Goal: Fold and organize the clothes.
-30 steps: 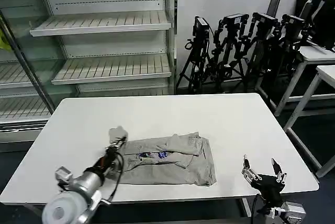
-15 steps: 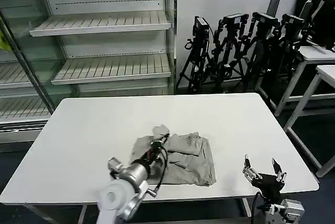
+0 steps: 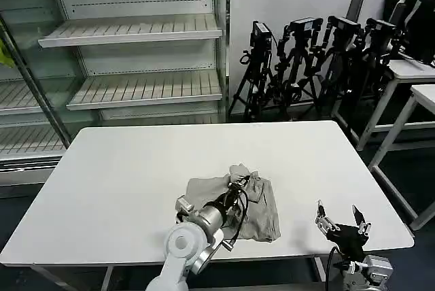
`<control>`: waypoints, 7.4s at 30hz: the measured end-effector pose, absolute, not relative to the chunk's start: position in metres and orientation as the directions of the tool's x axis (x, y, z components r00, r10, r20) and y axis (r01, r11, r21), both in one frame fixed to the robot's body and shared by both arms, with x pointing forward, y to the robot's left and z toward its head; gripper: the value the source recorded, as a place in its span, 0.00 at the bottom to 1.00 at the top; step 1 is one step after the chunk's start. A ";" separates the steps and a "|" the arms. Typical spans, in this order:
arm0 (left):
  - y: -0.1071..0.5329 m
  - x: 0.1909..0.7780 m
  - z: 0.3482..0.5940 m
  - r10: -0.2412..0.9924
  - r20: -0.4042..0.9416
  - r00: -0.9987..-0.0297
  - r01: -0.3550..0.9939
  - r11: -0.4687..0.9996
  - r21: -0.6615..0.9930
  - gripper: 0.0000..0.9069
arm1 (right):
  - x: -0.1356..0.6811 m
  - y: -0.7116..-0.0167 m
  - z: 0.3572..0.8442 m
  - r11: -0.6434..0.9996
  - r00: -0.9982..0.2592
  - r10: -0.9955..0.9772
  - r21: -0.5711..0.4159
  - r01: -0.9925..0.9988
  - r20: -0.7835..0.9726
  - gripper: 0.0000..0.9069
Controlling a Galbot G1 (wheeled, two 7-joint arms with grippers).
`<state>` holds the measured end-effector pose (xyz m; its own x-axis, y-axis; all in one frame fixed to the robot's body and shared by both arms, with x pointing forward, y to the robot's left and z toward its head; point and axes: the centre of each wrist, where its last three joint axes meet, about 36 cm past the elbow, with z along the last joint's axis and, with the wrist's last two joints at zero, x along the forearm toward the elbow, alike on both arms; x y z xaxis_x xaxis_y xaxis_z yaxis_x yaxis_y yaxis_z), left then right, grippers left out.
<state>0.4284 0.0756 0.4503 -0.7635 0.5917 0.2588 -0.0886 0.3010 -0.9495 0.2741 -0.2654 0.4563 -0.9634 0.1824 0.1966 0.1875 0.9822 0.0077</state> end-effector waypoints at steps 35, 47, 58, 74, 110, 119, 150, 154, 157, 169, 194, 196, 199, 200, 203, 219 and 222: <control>0.228 0.371 0.473 0.451 0.367 -0.814 0.055 0.688 -0.724 1.00 | 0.272 -0.264 0.452 0.988 -0.966 0.151 0.006 0.156 0.210 1.00; 0.249 0.369 0.456 0.487 0.420 -0.766 0.042 0.690 -0.723 1.00 | 0.268 -0.263 0.456 0.989 -0.968 0.143 -0.004 0.145 0.208 1.00; 0.235 0.384 0.442 0.544 0.416 -0.729 0.065 0.660 -0.748 1.00 | 0.264 -0.264 0.459 0.989 -0.967 0.144 -0.013 0.145 0.209 1.00; 0.221 0.397 0.430 0.570 0.418 -0.707 0.083 0.654 -0.752 0.04 | 0.260 -0.262 0.464 0.989 -0.969 0.146 -0.011 0.147 0.201 1.00; 0.338 0.367 0.463 0.361 0.452 -0.816 -0.026 0.757 -0.653 0.04 | 0.273 -0.259 0.465 0.995 -0.977 0.098 0.006 0.101 0.187 1.00; 0.422 0.353 0.516 0.176 0.447 -0.877 -0.053 0.889 -0.454 0.04 | 0.287 -0.254 0.462 0.997 -0.983 0.065 0.035 0.072 0.172 1.00; 0.105 0.440 0.483 0.675 0.275 -0.685 0.253 0.574 -0.779 1.00 | 0.273 -0.250 0.452 0.994 -0.976 0.106 -0.003 0.108 0.190 1.00; 0.067 0.458 0.480 0.694 0.286 -0.660 0.284 0.583 -0.761 1.00 | 0.274 -0.251 0.452 0.994 -0.976 0.106 -0.006 0.107 0.191 1.00; 0.048 0.466 0.476 0.689 0.300 -0.660 0.310 0.613 -0.727 1.00 | 0.274 -0.251 0.452 0.995 -0.976 0.104 -0.009 0.104 0.192 1.00; 0.034 0.474 0.483 0.650 0.207 -0.732 0.456 0.691 -0.561 1.00 | 0.277 -0.253 0.457 0.995 -0.978 0.098 -0.029 0.094 0.183 1.00; 0.172 0.347 0.472 0.248 -0.032 -0.968 0.250 0.947 -0.204 1.00 | 0.271 -0.242 0.480 0.994 -0.996 0.081 -0.082 0.079 0.030 1.00; 0.177 0.335 0.470 0.207 -0.052 -0.977 0.213 0.964 -0.158 1.00 | 0.269 -0.241 0.481 0.993 -0.997 0.081 -0.084 0.080 0.017 1.00; 0.182 0.319 0.468 0.169 -0.078 -0.982 0.177 0.979 -0.103 1.00 | 0.267 -0.241 0.482 0.992 -0.996 0.084 -0.093 0.083 0.003 1.00; 0.183 0.315 0.468 0.161 -0.087 -0.983 0.169 0.982 -0.088 1.00 | 0.267 -0.241 0.482 0.992 -0.996 0.086 -0.096 0.085 0.001 1.00; 0.185 0.303 0.467 0.141 -0.101 -0.985 0.146 0.988 -0.048 1.00 | 0.265 -0.240 0.482 0.991 -0.996 0.089 -0.102 0.089 -0.007 1.00; 0.184 0.264 0.467 0.099 -0.121 -0.988 0.092 0.994 0.062 1.00 | 0.257 -0.235 0.483 0.989 -0.996 0.081 -0.122 0.083 -0.026 1.00; 0.186 0.260 0.467 0.093 -0.117 -0.989 0.084 0.993 0.077 1.00 | 0.255 -0.234 0.486 0.989 -0.997 0.079 -0.120 0.081 -0.023 1.00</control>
